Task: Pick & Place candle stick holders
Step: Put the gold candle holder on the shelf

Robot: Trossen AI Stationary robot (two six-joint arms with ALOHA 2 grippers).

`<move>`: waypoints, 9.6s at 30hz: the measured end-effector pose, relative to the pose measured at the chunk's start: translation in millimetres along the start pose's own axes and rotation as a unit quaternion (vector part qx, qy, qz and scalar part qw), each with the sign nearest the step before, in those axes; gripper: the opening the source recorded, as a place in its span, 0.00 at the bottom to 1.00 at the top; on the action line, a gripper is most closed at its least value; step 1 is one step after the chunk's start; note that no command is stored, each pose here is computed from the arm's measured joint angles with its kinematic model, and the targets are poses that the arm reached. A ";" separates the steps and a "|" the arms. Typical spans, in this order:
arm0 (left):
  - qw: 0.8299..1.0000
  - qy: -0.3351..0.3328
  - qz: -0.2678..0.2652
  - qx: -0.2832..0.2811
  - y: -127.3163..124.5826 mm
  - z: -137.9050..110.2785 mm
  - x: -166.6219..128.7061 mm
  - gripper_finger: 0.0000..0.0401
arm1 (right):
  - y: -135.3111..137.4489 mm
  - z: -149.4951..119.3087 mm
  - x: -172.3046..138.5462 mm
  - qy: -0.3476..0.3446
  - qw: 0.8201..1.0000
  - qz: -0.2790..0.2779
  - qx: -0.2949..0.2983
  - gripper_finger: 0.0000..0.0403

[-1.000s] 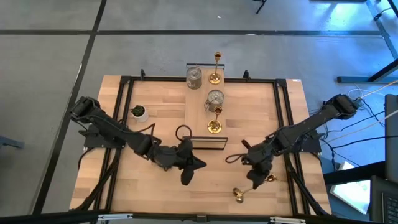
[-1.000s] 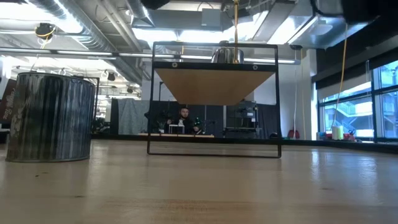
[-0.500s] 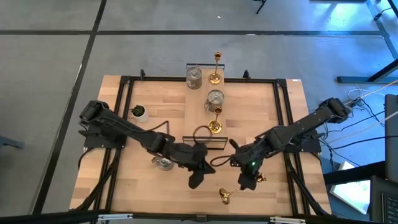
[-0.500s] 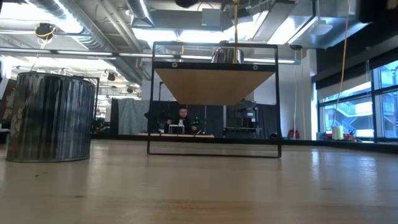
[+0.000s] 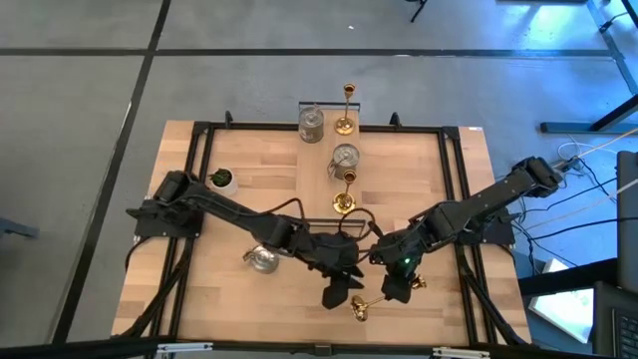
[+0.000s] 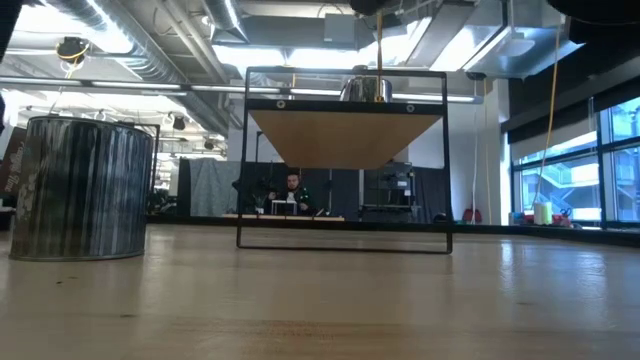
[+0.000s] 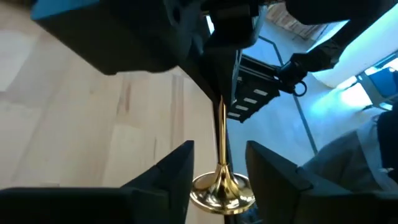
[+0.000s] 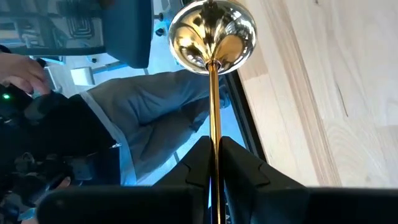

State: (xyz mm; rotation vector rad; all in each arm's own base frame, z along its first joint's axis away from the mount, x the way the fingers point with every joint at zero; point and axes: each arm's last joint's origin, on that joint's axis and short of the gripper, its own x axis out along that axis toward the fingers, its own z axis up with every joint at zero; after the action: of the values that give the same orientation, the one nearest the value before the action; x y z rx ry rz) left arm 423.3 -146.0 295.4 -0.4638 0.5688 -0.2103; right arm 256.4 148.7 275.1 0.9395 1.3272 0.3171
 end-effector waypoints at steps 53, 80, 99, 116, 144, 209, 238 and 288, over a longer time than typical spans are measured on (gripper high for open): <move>0.998 0.059 -0.031 -0.017 23.0 -12.3 29.2 0.41 | -2.9 21.7 -9.6 -0.104 0.994 0.000 0.014 0.08; 0.995 0.087 -0.035 -0.030 29.7 -14.4 29.3 0.19 | 0.3 26.0 -12.3 -0.115 0.993 0.020 -0.004 0.08; 0.993 0.097 -0.052 -0.039 28.4 -14.5 28.9 0.03 | 0.9 25.2 -12.0 -0.103 0.994 0.025 -0.020 0.09; 0.985 0.131 -0.082 -0.081 6.7 -27.4 28.3 0.02 | 25.9 29.2 -39.9 -0.159 0.983 -0.012 -0.088 0.38; 0.996 0.037 0.042 -0.072 -14.0 -9.7 -18.0 0.02 | 50.0 -72.1 -165.9 -0.473 0.844 -0.047 -0.249 0.43; 0.911 -0.308 0.274 0.006 117.7 50.3 -195.5 0.02 | 25.1 -163.4 -93.9 -0.623 0.741 -0.087 -0.237 0.43; 0.913 -0.356 0.196 0.040 196.6 -44.4 -228.9 0.02 | 24.4 -149.9 -123.3 -0.720 0.692 -0.027 -0.045 0.43; 0.897 -0.380 0.066 0.215 270.1 -44.4 -178.5 0.02 | -38.1 -134.9 -106.3 -0.686 0.667 -0.226 -0.182 0.43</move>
State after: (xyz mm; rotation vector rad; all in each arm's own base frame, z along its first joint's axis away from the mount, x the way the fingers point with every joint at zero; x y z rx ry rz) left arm 268.7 131.0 217.2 -0.0484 -0.2220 -0.0100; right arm 93.3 106.5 325.8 0.2421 -0.0024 -0.4814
